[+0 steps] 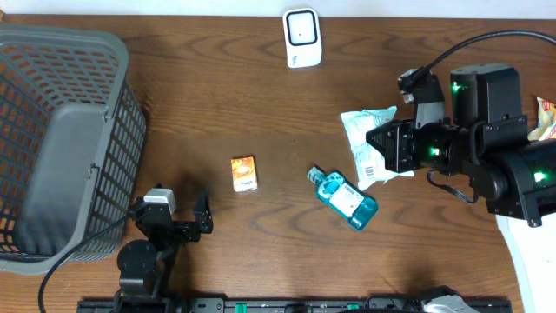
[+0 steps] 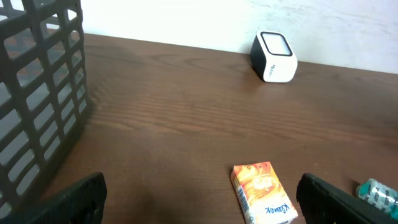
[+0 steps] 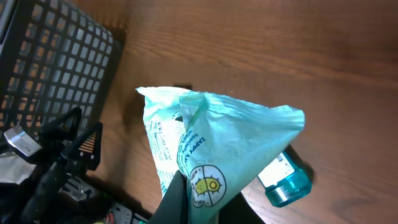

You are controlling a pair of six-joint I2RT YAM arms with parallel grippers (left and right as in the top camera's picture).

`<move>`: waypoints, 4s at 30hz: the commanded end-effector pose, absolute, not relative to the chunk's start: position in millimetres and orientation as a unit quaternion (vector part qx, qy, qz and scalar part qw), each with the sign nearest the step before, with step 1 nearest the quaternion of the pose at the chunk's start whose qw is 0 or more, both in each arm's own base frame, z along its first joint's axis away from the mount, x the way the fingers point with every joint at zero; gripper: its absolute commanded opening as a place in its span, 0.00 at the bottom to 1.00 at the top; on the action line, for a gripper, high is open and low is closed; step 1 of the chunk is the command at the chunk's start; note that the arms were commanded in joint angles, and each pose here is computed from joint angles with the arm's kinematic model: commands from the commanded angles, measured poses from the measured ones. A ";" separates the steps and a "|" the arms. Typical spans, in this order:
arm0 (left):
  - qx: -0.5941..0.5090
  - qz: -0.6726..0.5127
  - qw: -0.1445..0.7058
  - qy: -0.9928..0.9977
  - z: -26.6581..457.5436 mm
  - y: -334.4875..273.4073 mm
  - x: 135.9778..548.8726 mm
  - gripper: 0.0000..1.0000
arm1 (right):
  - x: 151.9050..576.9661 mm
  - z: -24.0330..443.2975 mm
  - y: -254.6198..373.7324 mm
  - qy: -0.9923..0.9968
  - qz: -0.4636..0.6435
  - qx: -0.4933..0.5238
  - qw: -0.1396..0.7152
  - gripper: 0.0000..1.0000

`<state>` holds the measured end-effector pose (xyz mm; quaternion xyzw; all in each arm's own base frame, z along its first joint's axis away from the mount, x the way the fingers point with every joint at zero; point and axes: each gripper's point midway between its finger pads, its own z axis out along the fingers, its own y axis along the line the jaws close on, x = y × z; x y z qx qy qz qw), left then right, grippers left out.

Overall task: Scan the item barcode
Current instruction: 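Lift the wipe pack and turn it with the right gripper, then hold the wipe pack under the white scanner with the right gripper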

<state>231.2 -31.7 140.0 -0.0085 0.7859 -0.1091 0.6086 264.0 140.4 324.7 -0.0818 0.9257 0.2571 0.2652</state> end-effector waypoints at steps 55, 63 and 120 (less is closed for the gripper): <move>0.000 -0.108 0.590 0.800 125.7 -33.4 229.1 0.98 | 372.6 185.5 209.8 0.904 0.114 -0.177 0.372 0.01; 0.000 -0.108 0.590 0.800 125.7 -33.4 229.1 0.98 | 410.9 205.3 203.6 0.863 0.004 -0.204 0.463 0.01; 0.000 -0.108 0.590 0.800 125.7 -33.4 229.1 0.98 | 651.3 147.6 280.7 0.597 -0.382 -0.416 0.571 0.01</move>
